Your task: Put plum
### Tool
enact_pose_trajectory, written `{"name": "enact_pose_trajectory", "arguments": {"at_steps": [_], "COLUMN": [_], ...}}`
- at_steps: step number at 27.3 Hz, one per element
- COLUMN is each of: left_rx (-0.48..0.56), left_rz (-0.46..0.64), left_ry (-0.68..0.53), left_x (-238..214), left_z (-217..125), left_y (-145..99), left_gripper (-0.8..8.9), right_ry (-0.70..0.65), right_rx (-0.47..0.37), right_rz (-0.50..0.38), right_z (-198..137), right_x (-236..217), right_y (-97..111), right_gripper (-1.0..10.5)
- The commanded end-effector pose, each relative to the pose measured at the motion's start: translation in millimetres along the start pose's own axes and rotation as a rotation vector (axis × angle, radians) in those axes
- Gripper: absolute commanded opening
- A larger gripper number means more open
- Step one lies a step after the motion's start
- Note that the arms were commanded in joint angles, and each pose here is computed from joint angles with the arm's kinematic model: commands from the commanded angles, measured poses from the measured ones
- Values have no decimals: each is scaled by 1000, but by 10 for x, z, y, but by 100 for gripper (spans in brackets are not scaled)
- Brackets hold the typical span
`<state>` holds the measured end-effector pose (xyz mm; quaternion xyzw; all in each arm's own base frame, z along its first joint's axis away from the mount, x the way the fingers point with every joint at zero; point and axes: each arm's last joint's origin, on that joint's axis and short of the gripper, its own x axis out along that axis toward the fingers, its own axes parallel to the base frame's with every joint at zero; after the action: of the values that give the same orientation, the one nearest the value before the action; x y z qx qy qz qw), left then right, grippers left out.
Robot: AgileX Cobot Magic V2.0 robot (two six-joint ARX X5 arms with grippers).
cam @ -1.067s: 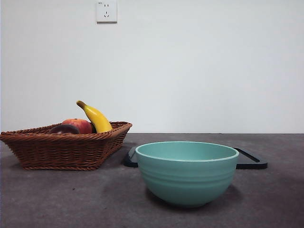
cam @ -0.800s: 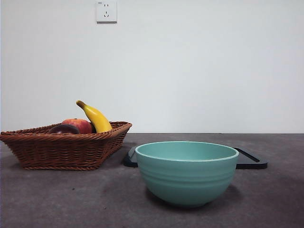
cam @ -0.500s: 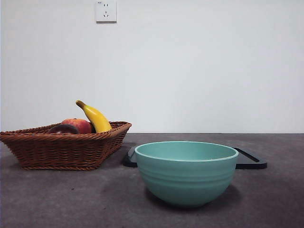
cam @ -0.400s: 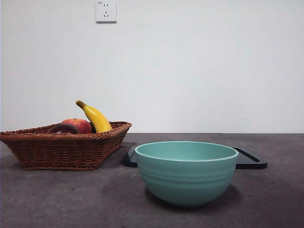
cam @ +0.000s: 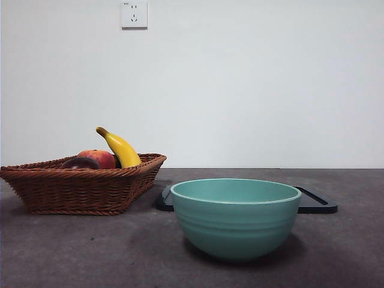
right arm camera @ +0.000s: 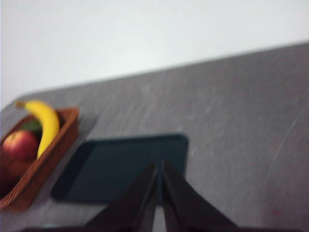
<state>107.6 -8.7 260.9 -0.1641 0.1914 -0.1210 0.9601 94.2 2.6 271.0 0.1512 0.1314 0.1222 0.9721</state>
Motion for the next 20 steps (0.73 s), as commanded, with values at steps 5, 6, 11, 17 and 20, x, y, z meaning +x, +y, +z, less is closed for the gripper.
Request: {"name": "enact_pose_trajectory", "arguments": {"at_steps": [5, 6, 11, 17, 20], "left_rx": [107, 112, 150, 216, 247], "left_rz": [-154, -169, -239, -361, -421], "left_ry": [141, 160, 284, 418, 461], "left_x": [104, 120, 187, 133, 44], "left_z": [380, 416, 557, 652, 675], "left_y": [-146, -164, -269, -461, -547], "left_gripper": [9, 9, 9, 9, 9], "right_ry": [194, 217, 346, 531, 594], "right_rx": [-39, -41, -72, -146, -194], "right_rz": [124, 138, 216, 332, 404], "right_z": [383, 426, 641, 756, 725], "right_x": [121, 138, 245, 345, 341], "right_y": [122, 139, 257, 456, 570], "right_gripper": [11, 11, 11, 11, 11]}}
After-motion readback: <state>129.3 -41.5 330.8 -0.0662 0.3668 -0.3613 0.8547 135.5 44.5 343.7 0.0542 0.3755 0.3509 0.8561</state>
